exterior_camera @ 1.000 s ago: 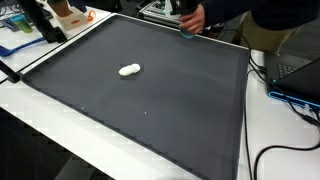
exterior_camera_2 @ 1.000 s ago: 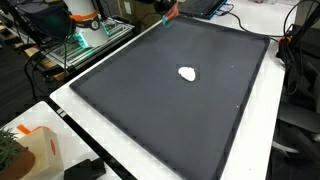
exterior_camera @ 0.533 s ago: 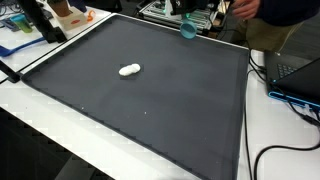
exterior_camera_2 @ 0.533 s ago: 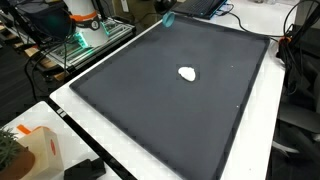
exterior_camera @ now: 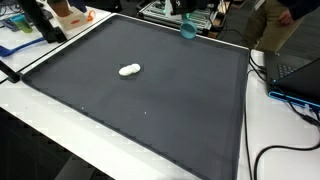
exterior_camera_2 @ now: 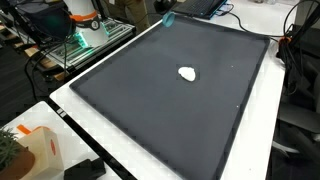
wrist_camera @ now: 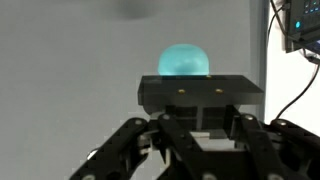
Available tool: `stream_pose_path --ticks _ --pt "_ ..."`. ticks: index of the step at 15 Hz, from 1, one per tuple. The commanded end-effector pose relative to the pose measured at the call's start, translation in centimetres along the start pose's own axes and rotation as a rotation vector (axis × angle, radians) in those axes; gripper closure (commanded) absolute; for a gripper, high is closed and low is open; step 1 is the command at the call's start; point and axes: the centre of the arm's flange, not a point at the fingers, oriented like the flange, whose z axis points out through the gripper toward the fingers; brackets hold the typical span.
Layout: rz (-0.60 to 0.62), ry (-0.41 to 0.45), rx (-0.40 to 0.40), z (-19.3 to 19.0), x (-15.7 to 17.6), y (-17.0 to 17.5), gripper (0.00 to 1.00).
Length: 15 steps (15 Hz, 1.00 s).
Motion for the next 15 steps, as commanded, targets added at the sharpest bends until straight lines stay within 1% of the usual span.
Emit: stream_pose_path --ticks 1,4,5,6,7,10,11,13,14,15 --pt "0.000 0.000 0.000 0.0 0.0 0.0 0.54" --pt "0.000 0.000 0.000 0.0 0.0 0.0 0.54" --pt "0.000 0.000 0.000 0.0 0.0 0.0 0.79" --pt "0.027 0.036 -0.048 0.1 -0.2 0.3 0.79" --pt "0.034 0.062 -0.074 -0.1 0.0 0.7 0.79" --pt "0.021 0.144 -0.183 -1.7 1.8 1.6 0.79" --pt "0.007 0.172 -0.204 -2.2 2.6 1.7 0.79" --pt "-0.029 0.220 -0.225 -3.5 3.9 1.4 0.79" --pt "-0.055 0.234 -0.221 -4.1 4.4 0.9 0.79" --pt "-0.082 0.220 -0.196 -4.4 4.7 0.4 0.79"
